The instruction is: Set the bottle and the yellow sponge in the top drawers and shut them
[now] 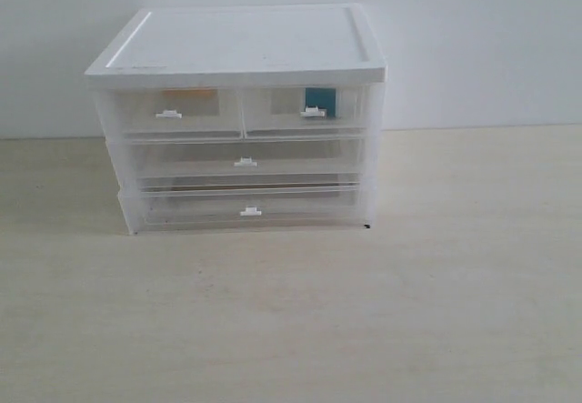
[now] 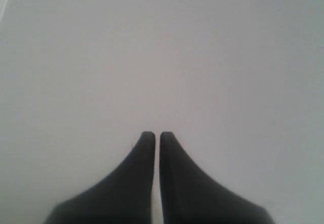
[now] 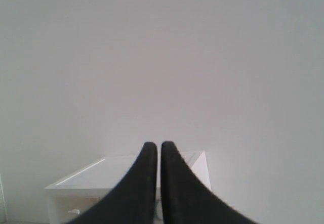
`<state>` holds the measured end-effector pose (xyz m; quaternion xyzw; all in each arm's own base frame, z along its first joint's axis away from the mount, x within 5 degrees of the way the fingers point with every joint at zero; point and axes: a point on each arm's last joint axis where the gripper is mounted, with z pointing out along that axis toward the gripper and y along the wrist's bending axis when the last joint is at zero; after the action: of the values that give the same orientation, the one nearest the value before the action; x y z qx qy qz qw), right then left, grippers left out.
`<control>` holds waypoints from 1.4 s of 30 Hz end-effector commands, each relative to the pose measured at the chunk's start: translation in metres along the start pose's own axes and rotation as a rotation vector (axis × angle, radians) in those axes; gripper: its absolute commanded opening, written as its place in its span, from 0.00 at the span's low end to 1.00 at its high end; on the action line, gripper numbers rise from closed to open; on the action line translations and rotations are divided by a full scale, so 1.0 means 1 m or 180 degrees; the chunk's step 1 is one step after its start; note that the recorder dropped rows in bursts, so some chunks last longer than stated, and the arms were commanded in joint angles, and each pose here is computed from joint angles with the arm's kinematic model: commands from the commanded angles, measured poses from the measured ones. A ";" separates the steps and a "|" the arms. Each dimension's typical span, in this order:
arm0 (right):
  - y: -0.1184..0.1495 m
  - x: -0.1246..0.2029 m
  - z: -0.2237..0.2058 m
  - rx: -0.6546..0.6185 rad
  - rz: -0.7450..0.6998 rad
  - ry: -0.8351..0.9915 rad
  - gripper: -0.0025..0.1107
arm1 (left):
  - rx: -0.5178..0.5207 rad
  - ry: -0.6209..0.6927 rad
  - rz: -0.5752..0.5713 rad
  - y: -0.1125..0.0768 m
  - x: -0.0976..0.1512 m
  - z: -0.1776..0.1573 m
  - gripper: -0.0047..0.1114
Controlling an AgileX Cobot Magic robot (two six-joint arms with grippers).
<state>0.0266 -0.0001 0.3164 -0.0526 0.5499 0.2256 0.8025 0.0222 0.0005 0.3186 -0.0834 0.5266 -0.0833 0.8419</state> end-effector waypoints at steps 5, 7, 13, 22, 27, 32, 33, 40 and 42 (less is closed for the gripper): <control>0.000 0.000 -0.001 -0.0001 0.0011 -0.0012 0.02 | -0.0370 0.1027 0.1023 0.022 0.065 -0.007 0.07; 0.000 0.000 -0.001 -0.0001 0.0011 -0.0012 0.02 | -0.0468 0.1195 0.1042 0.028 0.083 -0.011 0.07; 0.000 0.000 -0.001 -0.0001 0.0003 -0.0012 0.02 | -0.0659 0.1879 0.1025 0.042 0.123 -0.026 0.07; 0.000 0.000 -0.001 -0.0001 0.0010 -0.0012 0.02 | -0.0682 0.2016 0.1019 0.043 0.126 -0.028 0.07; 0.000 0.000 -0.001 -0.0001 0.0010 -0.0012 0.02 | -0.0682 0.2016 0.1019 0.043 0.126 -0.028 0.07; 0.000 0.000 -0.001 -0.0001 0.0015 -0.0012 0.02 | -0.0682 0.2016 0.1019 0.043 0.126 -0.028 0.07; 0.000 0.000 -0.001 -0.0001 0.0015 -0.0012 0.02 | -0.0682 0.2016 0.1019 0.043 0.126 -0.028 0.07; 0.000 0.000 -0.001 -0.0001 0.0009 -0.0012 0.02 | -0.0682 0.2016 0.1019 0.043 0.126 -0.028 0.07; 0.000 0.000 -0.001 -0.0001 0.0009 -0.0012 0.02 | -0.0682 0.2016 0.1019 0.043 0.126 -0.028 0.07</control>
<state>0.0265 0.0001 0.3164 -0.0523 0.5499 0.2275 0.8019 0.0533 0.0117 0.1875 -0.0559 0.7741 0.0834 0.6251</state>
